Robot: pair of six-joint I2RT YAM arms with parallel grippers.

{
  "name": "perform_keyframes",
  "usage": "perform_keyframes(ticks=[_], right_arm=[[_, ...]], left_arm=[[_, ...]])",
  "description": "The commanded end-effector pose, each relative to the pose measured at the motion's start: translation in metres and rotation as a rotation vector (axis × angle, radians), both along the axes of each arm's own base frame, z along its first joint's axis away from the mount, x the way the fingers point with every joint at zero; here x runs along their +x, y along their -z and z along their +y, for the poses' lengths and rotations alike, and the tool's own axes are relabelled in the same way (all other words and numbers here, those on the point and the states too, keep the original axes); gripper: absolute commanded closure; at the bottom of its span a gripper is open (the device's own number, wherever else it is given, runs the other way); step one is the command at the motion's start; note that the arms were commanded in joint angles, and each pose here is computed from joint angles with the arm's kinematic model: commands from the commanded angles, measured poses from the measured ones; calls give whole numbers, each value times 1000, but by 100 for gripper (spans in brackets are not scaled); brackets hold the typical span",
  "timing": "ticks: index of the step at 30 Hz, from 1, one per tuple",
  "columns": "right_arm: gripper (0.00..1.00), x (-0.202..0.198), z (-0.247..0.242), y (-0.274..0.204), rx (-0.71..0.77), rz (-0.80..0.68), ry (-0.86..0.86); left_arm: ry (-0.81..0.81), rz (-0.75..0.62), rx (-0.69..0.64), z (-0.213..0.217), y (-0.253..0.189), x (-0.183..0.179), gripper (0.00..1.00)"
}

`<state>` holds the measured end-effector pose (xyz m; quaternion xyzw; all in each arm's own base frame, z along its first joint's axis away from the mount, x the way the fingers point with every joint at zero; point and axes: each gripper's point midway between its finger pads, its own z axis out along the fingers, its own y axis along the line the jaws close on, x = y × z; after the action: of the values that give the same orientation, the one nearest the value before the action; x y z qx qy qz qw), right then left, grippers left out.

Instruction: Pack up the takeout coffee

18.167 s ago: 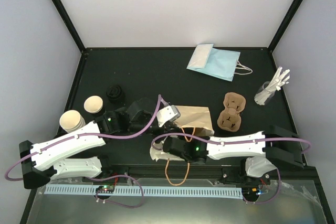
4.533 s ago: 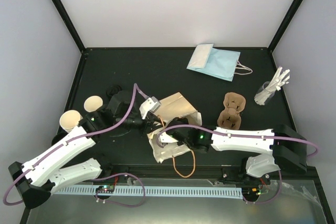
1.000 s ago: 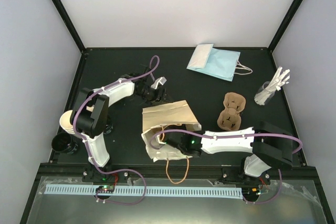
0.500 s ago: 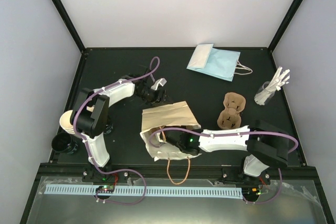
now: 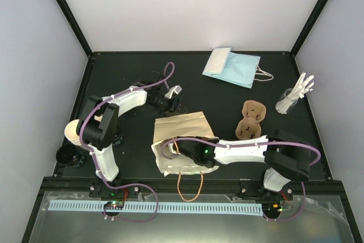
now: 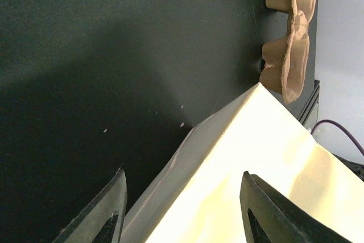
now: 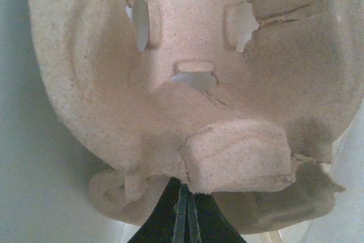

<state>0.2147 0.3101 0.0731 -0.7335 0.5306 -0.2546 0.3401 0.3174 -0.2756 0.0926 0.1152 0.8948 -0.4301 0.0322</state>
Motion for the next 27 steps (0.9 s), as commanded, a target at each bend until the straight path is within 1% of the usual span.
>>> perform_keyframes(ticks=[1,12,27], right_arm=[[99,2,14,-7,49,-2,-18],[99,0,21,19,-39,49,-49],[99,13,17,38,-92,112,-10]], left_arm=[[35,-15,-52,-9,-17,-9,44],[47,-2,-50,-13,-13,-19,45],[52,-1,-48,-11,-16,-28,45]])
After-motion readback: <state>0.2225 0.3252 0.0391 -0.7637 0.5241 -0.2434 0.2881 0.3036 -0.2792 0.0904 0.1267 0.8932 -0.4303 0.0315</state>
